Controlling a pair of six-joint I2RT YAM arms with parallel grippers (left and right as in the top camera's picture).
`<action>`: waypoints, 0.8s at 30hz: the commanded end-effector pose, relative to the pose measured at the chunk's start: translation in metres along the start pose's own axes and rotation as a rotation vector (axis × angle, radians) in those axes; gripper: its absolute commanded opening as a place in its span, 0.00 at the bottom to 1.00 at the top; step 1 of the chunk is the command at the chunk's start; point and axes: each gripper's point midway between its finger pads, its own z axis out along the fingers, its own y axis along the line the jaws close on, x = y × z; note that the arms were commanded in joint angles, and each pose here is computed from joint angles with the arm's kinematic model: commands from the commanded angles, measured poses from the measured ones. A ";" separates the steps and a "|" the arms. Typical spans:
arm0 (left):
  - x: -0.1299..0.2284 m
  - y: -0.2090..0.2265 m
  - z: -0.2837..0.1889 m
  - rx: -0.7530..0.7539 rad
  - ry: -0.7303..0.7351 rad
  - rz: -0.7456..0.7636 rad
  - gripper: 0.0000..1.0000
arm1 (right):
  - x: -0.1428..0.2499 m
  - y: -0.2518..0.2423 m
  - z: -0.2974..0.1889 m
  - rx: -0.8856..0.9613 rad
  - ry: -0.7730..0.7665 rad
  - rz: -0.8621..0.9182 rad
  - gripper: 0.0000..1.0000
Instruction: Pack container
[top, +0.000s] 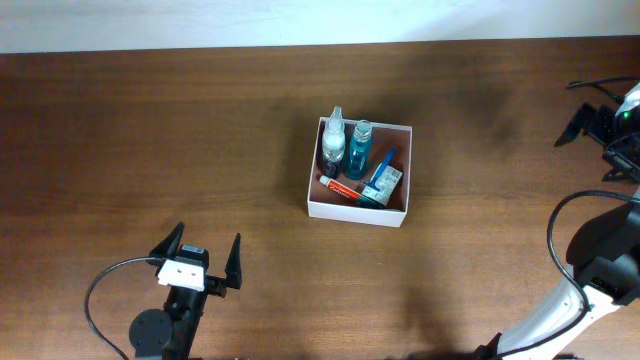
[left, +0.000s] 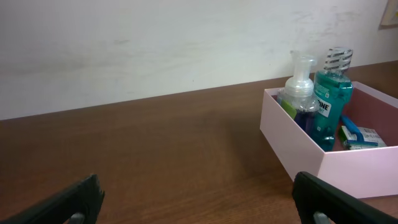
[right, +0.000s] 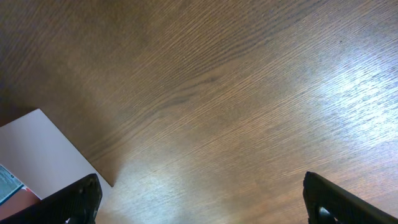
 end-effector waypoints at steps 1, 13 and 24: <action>0.001 0.003 -0.001 -0.015 0.002 0.013 0.99 | 0.005 0.002 -0.029 -0.001 -0.080 -0.020 0.99; 0.001 0.003 -0.001 -0.015 0.002 0.013 0.99 | 0.098 0.034 -0.189 -0.070 -0.549 -0.149 0.99; 0.001 0.003 -0.001 -0.015 0.002 0.013 0.99 | 0.240 0.082 -0.267 -0.267 -0.846 -0.491 0.99</action>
